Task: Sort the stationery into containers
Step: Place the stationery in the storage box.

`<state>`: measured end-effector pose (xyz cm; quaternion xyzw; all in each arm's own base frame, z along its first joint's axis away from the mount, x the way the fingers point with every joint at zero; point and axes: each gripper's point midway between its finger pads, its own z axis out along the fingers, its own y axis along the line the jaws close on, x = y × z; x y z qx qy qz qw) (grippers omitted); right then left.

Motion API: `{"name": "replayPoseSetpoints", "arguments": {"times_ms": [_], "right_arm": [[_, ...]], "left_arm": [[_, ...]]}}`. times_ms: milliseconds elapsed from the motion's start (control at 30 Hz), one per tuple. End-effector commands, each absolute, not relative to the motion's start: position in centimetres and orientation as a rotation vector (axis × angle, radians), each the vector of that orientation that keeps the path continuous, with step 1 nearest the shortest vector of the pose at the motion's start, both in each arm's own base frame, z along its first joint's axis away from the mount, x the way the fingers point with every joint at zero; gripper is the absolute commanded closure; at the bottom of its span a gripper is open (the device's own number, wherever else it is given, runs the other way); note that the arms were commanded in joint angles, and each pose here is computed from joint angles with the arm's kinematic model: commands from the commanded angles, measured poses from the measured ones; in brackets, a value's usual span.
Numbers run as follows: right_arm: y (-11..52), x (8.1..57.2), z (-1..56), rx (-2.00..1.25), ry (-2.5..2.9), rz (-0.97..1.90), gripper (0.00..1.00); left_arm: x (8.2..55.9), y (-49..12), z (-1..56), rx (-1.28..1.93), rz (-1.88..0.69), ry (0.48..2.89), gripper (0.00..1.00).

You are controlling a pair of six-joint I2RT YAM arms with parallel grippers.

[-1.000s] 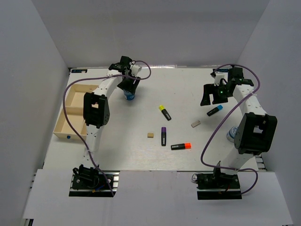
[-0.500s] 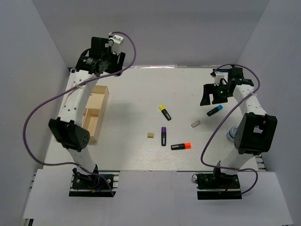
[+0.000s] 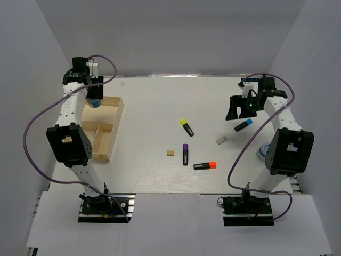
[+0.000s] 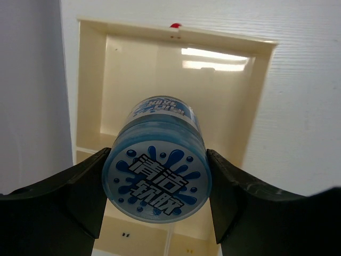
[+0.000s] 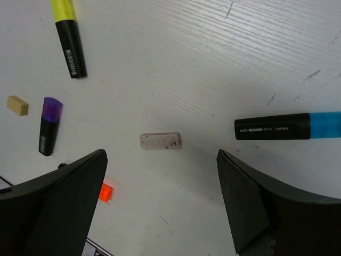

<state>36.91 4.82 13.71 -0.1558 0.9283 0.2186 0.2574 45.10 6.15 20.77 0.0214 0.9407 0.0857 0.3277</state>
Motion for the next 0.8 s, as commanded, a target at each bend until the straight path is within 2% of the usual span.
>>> {"name": "replayPoseSetpoints", "arguments": {"times_ms": [0, 300, 600, 767], "right_arm": [[5.4, 36.6, 14.9, -0.448, 2.463, 0.613, 0.11], [5.5, 36.6, 13.8, -0.427, 2.475, 0.637, 0.11], [5.2, 36.8, 13.8, -0.423, 2.475, 0.607, 0.11], [4.6, 36.7, 13.7, -0.427, 2.48, 0.543, 0.11]], "left_arm": [[46.6, 7.4, 23.8, 0.043, 0.181, 2.367, 0.9], [49.8, 9.8, 18.1, 0.001, 0.094, 2.459, 0.87], [51.2, 11.8, 13.5, -0.079, 0.133, 2.522, 0.83], [51.1, 12.8, 12.3, -0.098, 0.198, 2.544, 0.69]]}}
